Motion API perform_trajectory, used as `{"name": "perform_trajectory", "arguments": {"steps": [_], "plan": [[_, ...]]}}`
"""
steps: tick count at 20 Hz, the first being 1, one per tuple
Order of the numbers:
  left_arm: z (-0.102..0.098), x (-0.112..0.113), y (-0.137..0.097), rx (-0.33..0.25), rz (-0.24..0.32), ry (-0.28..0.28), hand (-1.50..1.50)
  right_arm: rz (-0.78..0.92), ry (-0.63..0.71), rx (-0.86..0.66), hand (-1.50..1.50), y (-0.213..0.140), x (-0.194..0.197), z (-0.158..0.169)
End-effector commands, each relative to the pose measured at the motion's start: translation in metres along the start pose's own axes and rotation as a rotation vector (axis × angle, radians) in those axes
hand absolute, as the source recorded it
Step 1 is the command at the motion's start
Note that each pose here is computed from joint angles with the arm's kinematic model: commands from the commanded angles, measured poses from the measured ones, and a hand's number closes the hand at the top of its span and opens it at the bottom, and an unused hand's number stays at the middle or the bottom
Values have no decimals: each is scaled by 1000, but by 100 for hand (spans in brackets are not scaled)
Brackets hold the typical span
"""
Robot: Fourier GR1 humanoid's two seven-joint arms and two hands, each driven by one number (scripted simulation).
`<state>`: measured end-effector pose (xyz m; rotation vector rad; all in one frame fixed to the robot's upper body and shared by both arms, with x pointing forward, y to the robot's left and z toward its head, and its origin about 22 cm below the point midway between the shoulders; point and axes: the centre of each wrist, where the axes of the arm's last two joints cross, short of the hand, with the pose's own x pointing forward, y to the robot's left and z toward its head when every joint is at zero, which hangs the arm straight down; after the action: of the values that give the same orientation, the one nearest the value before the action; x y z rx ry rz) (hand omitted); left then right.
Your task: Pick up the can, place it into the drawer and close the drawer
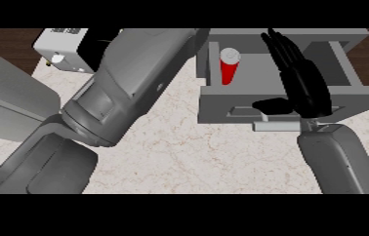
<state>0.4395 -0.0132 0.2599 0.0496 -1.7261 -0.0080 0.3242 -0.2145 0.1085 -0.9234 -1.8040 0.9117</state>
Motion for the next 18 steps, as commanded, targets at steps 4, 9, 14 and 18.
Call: {"name": "perform_trajectory", "arguments": {"steps": [4,9,14,18], "plan": [[-16,8,35,28,-11,6,-150,115,-4,11,-150,43,-21,-28],[-13,-1,38,19,-2,0,-150,145,26,-35,-150,71,-23,-51],[-16,-5,55,41,-14,12,-150,187,56,-145,-150,72,-15,-78],[-19,1,74,39,-21,22,-150,189,52,-189,-150,73,-19,-91]]}}
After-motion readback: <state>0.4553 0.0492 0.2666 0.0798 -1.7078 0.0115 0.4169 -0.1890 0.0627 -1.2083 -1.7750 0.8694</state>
